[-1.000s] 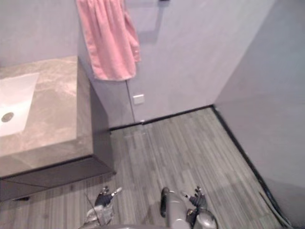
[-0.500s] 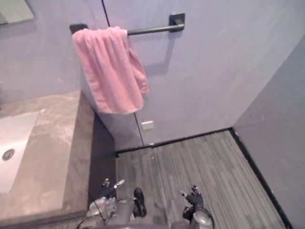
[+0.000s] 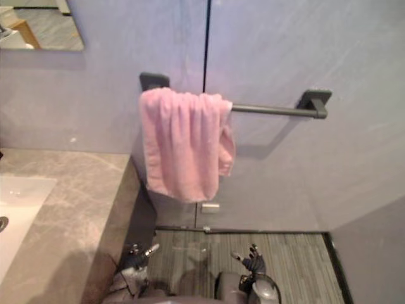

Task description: Organize washtable

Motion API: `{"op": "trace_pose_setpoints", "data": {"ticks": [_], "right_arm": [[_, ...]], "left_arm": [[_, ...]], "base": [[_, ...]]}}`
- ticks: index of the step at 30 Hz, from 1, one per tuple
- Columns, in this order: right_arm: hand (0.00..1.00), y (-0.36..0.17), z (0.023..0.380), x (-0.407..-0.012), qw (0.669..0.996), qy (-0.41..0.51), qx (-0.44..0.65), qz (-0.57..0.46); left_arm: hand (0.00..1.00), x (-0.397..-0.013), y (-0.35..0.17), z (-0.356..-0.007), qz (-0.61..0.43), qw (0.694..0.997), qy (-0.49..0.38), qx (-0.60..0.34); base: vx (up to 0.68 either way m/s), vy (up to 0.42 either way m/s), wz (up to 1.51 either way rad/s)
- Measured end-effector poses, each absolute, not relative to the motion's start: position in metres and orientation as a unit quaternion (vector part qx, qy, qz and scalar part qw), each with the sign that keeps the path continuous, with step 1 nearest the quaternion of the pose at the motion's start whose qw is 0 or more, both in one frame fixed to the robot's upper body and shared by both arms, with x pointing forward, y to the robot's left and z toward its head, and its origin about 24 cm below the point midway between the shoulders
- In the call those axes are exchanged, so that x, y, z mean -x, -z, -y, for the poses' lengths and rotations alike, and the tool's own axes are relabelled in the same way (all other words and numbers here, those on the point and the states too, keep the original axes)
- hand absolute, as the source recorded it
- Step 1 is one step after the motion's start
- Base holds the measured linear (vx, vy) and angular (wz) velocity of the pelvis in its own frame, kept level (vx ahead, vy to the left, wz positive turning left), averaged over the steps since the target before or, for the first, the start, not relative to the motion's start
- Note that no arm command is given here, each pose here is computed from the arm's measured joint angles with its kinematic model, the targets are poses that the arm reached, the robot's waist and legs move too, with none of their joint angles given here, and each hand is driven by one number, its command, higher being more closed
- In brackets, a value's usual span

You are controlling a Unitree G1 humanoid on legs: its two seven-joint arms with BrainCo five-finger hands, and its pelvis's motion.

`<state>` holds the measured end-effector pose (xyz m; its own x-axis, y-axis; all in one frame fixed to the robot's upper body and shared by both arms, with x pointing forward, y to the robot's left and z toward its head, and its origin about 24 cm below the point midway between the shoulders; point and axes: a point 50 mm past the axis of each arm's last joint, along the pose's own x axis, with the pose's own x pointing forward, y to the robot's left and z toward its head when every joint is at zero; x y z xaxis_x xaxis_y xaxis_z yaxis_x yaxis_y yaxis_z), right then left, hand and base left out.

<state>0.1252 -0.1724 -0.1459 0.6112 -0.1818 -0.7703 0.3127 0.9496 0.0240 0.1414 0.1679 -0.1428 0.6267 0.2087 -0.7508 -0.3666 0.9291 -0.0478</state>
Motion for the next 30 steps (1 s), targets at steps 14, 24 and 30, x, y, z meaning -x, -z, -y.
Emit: {"op": "trace_pose_setpoints", "data": {"ticks": [14,24,30], "right_arm": [[0.00,0.147,0.198,-0.106,0.879,0.199,-0.089,-0.424],[0.00,0.151,0.189,-0.098,0.872,0.202,-0.095,-0.435],[0.00,0.148,0.189,-0.097,0.877,0.203,-0.086,-0.428]], "left_arm": [[0.00,-0.147,0.141,-0.146,-0.399,0.904,-0.122,0.094],[0.00,-0.143,0.138,-0.139,-0.394,0.909,-0.112,0.075],[0.00,-0.147,0.122,-0.133,-0.345,0.932,-0.093,0.056]], "base": [[0.15,-0.169,0.20],[0.06,0.082,-0.07],[0.02,-0.032,0.18]]}}
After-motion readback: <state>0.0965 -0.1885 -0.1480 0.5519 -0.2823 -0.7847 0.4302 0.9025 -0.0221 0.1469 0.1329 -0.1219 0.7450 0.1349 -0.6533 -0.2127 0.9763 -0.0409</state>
